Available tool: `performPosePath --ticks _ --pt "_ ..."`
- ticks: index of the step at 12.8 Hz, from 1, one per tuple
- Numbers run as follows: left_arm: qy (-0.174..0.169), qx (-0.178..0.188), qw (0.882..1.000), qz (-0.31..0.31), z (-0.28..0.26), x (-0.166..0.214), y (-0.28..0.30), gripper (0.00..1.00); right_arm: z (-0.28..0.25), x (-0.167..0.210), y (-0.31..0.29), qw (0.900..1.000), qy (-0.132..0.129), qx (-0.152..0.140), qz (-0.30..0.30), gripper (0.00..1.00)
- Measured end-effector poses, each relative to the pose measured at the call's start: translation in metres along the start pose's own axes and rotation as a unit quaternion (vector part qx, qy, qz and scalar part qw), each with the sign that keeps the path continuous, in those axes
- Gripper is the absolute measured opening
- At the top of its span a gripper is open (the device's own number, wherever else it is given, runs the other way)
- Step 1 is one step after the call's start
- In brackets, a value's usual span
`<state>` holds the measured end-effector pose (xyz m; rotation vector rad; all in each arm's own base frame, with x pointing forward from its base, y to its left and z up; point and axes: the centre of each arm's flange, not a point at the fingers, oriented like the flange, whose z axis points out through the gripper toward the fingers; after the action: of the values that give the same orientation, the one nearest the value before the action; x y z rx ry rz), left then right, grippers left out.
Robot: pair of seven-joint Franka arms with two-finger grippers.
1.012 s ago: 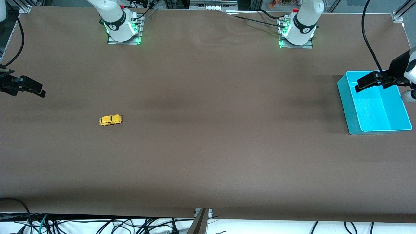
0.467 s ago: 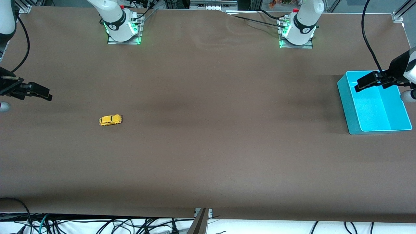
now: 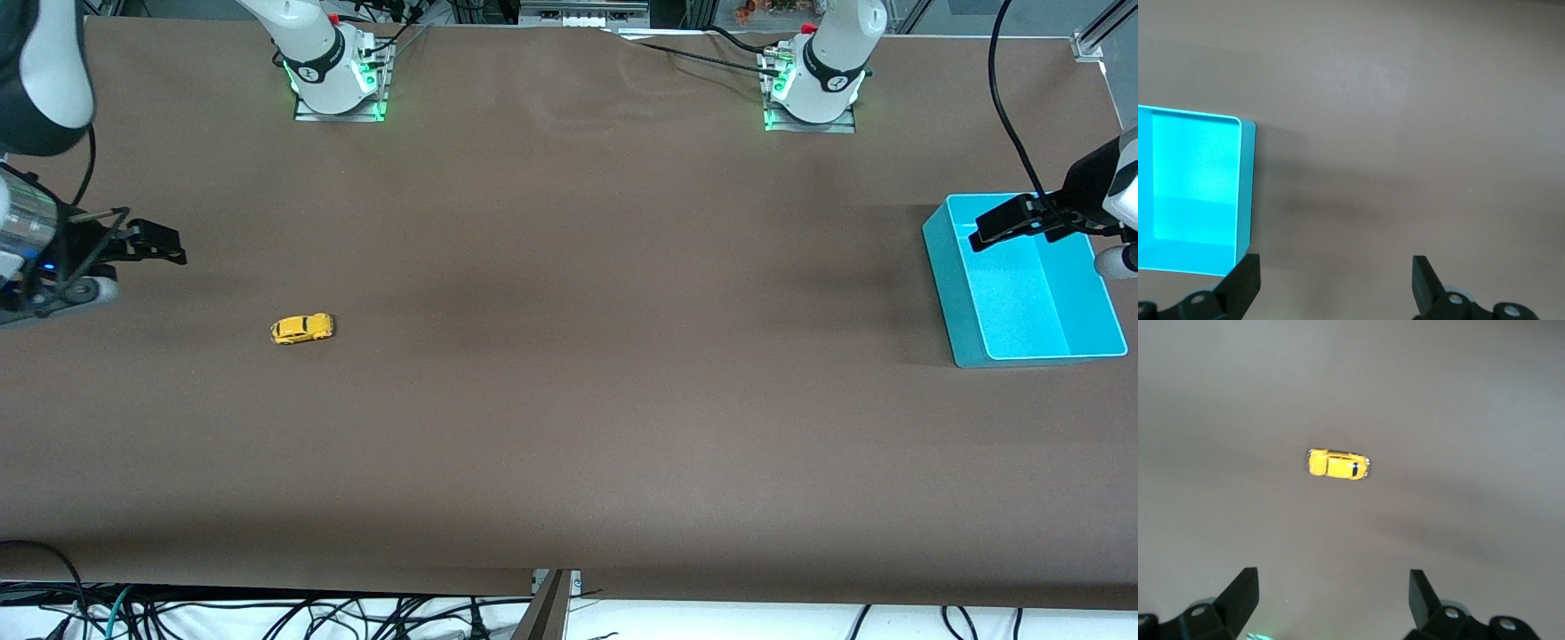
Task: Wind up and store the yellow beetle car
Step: 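Move the right gripper over the yellow beetle car and lower it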
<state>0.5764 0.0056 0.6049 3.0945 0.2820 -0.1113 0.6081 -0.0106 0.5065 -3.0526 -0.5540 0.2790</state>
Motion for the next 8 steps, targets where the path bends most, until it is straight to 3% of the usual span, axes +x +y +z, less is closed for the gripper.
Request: performPosePath --ticks 3,8 --pt "0.000 0.000 1.000 0.000 0.000 0.000 0.000 1.00 0.039 0.014 -0.008 0.992 -0.009 0.001 -0.124 1.00" --pt "0.000 0.000 1.000 0.000 0.000 0.000 0.000 1.00 0.109 0.019 -0.005 0.956 -0.001 -0.005 -0.292 0.99"
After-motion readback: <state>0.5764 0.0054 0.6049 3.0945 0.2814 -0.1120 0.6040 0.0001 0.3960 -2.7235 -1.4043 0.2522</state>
